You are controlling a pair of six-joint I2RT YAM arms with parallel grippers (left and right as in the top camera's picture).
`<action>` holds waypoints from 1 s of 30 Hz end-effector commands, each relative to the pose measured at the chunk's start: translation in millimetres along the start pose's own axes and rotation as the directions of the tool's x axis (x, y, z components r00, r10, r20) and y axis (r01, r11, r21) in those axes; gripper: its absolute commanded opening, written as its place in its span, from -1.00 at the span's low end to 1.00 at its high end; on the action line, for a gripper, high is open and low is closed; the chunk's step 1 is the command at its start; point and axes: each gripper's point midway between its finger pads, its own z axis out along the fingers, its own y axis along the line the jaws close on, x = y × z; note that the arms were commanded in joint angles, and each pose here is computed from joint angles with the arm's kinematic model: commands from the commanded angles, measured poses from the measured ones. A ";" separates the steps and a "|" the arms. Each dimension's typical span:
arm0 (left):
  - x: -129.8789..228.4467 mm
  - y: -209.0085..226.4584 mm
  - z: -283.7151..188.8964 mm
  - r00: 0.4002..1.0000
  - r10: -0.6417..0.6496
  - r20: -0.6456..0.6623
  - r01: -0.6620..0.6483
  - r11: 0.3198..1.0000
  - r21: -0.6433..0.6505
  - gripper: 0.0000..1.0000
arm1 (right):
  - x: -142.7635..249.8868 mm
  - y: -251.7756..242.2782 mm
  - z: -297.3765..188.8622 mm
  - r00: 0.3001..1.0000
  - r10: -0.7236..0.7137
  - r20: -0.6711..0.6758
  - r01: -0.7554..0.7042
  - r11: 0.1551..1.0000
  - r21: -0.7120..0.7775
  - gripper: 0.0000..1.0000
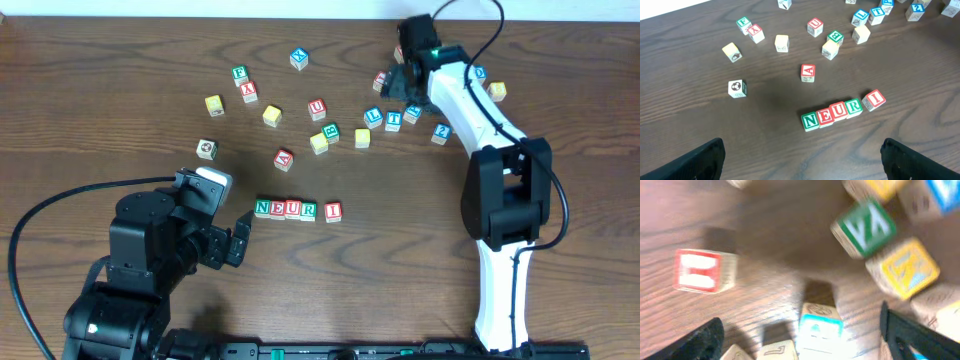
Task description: Spell out NEURIPS
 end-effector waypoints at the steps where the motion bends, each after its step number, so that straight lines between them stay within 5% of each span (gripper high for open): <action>1: -5.7 0.5 -4.3 1.000 0.005 0.019 -0.005 1.000 -0.001 0.95 | -27.1 19.1 -33.2 0.959 -0.268 0.097 0.271 0.963 -0.018 0.94; 11: -5.7 0.5 -4.3 1.000 0.005 0.019 -0.005 1.000 -0.001 0.95 | -19.3 22.5 -48.8 0.710 -0.701 0.059 0.702 0.712 0.002 0.88; 16: -5.7 0.5 -4.3 1.000 0.005 0.019 -0.005 1.000 -0.001 0.95 | 6.4 23.5 -48.6 0.605 -0.795 0.037 0.786 0.590 -0.183 0.72; 22: -5.7 0.5 -4.3 1.000 0.005 0.019 -0.005 1.000 -0.001 0.95 | 23.6 25.2 -56.2 0.593 -0.801 0.081 0.755 0.519 -0.401 0.75; 30: -5.7 0.5 -4.3 1.000 0.005 0.019 -0.005 1.000 -0.001 0.95 | 27.0 7.2 -56.4 0.574 -0.816 0.060 0.751 0.497 -0.435 0.84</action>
